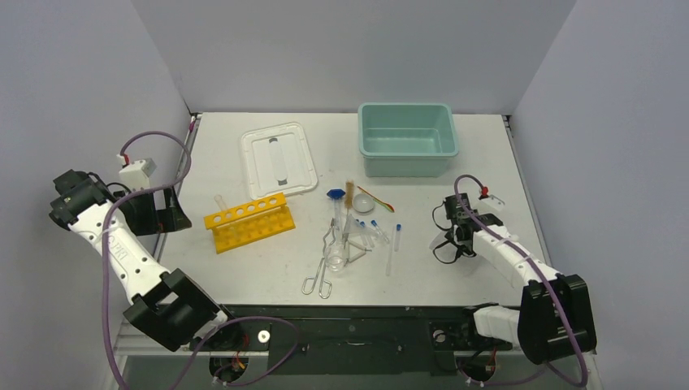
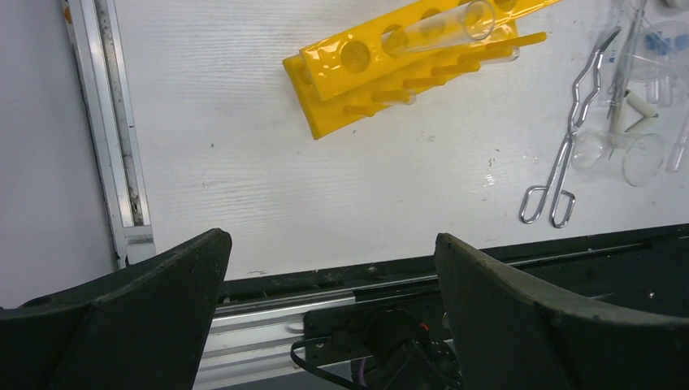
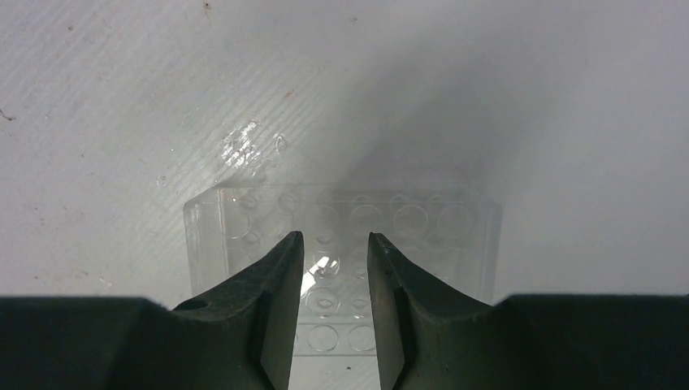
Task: Organize the chemistry lab equipment
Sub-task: Pick up the test tube at the center of the board.
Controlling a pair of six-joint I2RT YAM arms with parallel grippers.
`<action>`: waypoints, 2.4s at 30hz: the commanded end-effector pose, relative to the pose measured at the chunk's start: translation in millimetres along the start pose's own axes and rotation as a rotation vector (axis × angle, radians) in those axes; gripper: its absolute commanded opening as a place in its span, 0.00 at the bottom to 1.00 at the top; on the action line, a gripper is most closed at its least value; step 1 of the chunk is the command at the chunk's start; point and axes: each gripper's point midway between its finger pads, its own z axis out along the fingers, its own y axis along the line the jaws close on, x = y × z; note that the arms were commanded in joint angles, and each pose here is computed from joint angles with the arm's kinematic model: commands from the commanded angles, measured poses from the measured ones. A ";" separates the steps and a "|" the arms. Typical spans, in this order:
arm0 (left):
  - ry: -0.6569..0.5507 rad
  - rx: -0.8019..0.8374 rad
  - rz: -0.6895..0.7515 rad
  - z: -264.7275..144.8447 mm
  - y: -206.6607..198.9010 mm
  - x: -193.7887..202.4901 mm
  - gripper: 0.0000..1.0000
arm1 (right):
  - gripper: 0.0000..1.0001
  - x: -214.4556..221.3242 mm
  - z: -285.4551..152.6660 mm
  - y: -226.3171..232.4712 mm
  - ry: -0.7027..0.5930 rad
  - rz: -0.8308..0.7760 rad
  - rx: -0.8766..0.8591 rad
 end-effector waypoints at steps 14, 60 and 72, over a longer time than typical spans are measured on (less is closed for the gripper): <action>-0.091 0.027 -0.045 -24.5 -29.0 -12.6 0.97 | 0.29 1.6 14.0 55.0 0.052 -0.003 -0.157; -0.267 0.061 0.043 8.6 -79.2 -32.7 0.97 | 0.83 -22.5 -156.3 144.0 -0.291 -0.215 -0.638; -0.246 0.010 0.043 15.0 -70.6 -18.9 0.96 | 0.76 7.4 -155.3 161.1 -0.263 -0.275 -0.653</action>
